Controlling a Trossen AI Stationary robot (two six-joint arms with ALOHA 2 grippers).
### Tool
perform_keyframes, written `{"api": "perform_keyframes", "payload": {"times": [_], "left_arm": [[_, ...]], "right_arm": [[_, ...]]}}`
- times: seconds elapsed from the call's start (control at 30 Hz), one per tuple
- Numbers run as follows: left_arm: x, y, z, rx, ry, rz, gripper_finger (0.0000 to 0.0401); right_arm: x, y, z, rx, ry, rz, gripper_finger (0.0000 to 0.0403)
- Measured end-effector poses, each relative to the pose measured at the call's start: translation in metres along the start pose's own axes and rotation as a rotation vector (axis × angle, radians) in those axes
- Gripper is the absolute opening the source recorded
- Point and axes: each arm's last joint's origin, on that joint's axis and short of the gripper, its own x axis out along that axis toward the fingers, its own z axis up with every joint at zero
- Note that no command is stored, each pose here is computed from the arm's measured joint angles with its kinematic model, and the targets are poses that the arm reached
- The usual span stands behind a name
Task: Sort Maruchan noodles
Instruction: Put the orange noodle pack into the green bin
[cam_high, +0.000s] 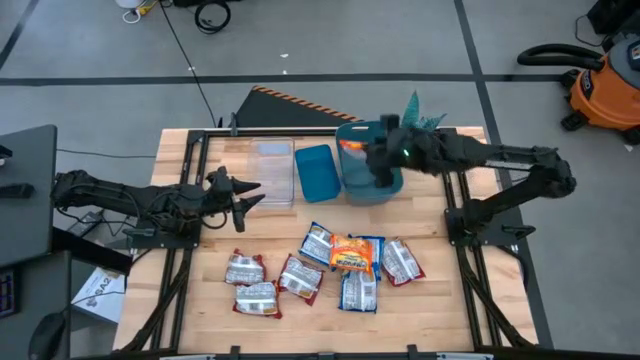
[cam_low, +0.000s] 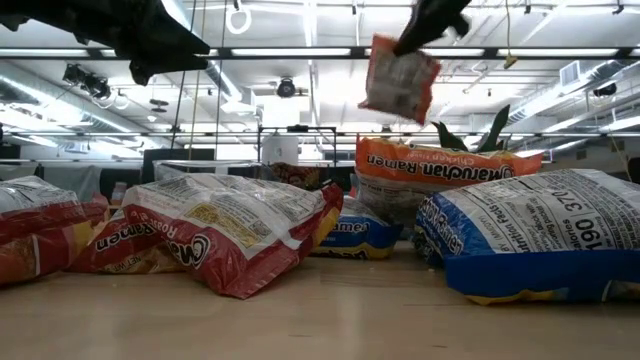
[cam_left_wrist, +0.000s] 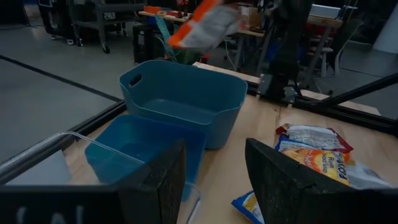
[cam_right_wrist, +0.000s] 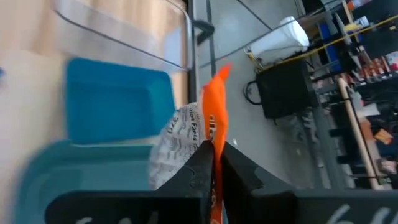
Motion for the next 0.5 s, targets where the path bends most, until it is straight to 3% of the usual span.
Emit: {"api": "perform_keyframes", "payload": {"times": [0.17, 0.33, 0.5], "left_arm": [[0.000, 0.000, 0.001, 0.014, -0.009, 0.004, 0.0172], [0.000, 0.000, 0.001, 0.016, -0.007, 0.004, 0.0172], [0.000, 0.000, 0.001, 0.011, -0.010, 0.004, 0.0172]], "right_arm": [[0.050, -0.020, -0.024, -0.005, 0.128, 0.014, 0.0027], [0.087, -0.001, -0.054, 0.053, 0.328, 0.285, 0.0054], [0.097, 0.030, -0.056, 0.087, 0.453, 0.469, 0.0114]]}}
